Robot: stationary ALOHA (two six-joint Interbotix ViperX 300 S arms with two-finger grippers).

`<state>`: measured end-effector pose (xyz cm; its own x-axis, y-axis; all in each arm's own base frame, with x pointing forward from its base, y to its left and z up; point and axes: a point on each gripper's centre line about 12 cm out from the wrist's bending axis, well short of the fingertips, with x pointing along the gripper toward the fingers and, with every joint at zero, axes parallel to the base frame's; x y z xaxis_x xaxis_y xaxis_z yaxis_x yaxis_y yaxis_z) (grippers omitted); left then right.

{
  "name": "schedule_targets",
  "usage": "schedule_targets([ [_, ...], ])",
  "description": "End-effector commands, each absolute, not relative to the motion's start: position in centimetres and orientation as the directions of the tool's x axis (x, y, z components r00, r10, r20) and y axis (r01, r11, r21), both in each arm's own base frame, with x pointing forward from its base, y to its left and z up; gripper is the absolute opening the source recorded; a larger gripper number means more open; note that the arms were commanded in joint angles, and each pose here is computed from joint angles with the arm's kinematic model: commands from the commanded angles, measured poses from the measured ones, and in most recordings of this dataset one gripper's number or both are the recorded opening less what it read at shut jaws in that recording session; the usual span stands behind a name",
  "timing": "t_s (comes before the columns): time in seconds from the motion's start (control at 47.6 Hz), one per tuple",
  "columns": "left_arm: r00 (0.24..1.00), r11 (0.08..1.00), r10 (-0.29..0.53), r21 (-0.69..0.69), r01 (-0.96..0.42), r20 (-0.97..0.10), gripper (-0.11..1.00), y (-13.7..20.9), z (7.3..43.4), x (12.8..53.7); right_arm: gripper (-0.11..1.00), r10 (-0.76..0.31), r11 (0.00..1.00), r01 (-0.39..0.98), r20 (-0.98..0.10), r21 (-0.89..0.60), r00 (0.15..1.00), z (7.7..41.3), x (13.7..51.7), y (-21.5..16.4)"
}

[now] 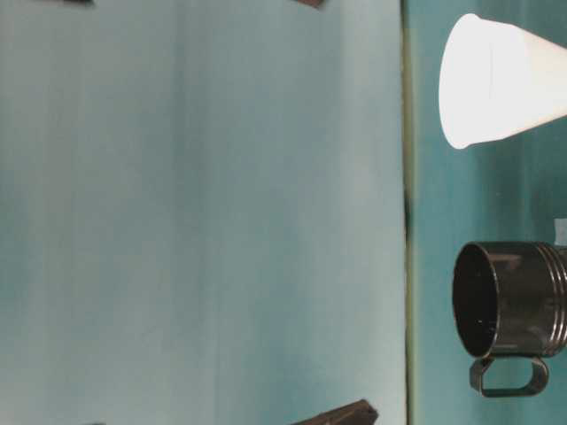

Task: Holding the cup holder with the left arm, the right arm places the cup into the cup holder.
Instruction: 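Move both grippers forward toward the black holder and white cup, then lower left gripper onto black holder rim, right gripper onto white cup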

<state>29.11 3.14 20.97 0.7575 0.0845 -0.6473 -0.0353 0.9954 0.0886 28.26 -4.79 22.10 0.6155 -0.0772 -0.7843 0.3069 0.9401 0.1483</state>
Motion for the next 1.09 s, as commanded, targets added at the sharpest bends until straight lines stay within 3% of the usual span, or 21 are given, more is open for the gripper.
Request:
schedule_targets([
  [0.0,0.779,0.995,0.087,0.097,-0.034,-0.621,0.03,3.3,22.6,30.4,0.02,-0.068,0.937,0.322,-0.830,0.138,0.553,20.2,30.5,-5.3],
  [0.42,0.676,0.996,0.079,0.086,-0.024,-0.733,0.03,3.5,21.7,31.9,0.02,-0.073,0.953,0.299,-0.912,0.056,0.403,19.9,32.8,-6.1],
  [0.798,0.577,0.991,0.057,0.116,0.066,-0.815,0.03,2.7,20.8,32.2,0.02,-0.073,0.955,0.290,-0.912,0.052,0.403,20.6,33.6,-6.1],
  [1.071,0.558,0.990,0.057,0.117,0.073,-0.828,0.03,2.8,21.1,32.2,0.02,-0.077,0.955,0.292,-0.902,0.056,0.425,21.7,33.7,-6.2],
])
